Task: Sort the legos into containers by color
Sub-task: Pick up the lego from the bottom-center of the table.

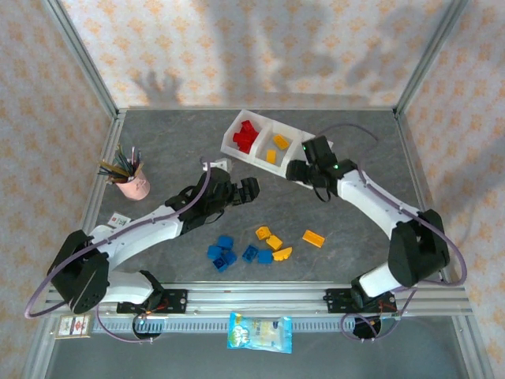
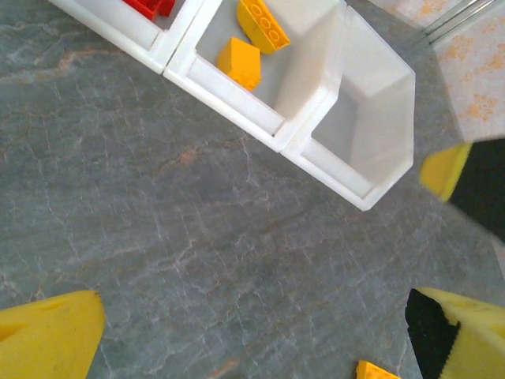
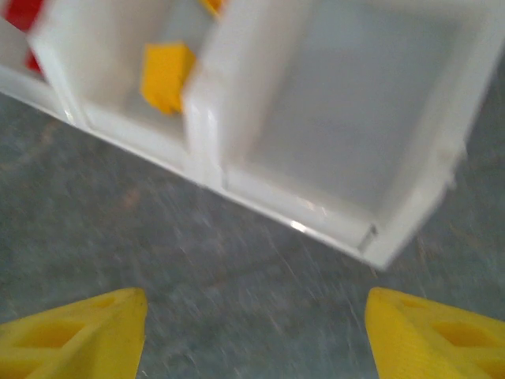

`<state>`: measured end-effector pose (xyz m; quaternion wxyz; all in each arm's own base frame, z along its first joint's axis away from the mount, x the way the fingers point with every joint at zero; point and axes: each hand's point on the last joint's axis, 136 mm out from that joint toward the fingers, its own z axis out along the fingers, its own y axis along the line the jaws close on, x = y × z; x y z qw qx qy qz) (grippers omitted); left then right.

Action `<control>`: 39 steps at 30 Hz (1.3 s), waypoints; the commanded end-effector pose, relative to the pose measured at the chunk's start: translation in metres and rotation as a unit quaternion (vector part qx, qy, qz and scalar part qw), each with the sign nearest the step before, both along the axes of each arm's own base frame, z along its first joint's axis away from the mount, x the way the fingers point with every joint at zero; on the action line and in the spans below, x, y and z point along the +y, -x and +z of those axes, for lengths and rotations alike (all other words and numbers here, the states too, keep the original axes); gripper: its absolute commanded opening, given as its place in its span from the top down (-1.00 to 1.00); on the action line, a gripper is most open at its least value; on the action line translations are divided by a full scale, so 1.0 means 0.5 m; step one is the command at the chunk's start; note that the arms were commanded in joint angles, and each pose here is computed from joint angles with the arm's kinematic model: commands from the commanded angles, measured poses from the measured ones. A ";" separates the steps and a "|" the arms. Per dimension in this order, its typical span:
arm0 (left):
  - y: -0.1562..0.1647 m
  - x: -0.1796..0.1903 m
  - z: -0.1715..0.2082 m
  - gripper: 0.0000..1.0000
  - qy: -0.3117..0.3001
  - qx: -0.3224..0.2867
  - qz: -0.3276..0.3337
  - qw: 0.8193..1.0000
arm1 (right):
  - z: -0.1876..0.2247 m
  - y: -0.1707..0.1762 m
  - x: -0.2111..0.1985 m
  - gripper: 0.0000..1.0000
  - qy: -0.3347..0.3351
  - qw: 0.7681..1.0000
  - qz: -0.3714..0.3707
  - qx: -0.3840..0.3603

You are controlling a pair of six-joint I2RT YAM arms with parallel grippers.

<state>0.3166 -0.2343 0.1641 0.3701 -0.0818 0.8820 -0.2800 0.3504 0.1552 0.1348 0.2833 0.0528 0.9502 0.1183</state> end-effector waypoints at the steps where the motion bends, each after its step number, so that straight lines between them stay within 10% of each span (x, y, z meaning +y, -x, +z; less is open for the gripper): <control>1: 0.023 0.007 0.000 -0.98 0.015 0.005 0.012 1.000 | -0.047 0.072 -0.024 -0.49 -0.002 0.999 -0.014 0.044; 15: 0.055 -0.010 -0.036 -0.98 0.025 0.028 0.013 0.999 | -0.197 0.211 -0.028 -0.59 -0.011 0.991 -0.017 0.134; 39: 0.056 -0.012 -0.043 -0.98 0.009 0.035 0.004 0.999 | -0.219 0.376 -0.037 -0.48 0.035 0.979 -0.037 0.200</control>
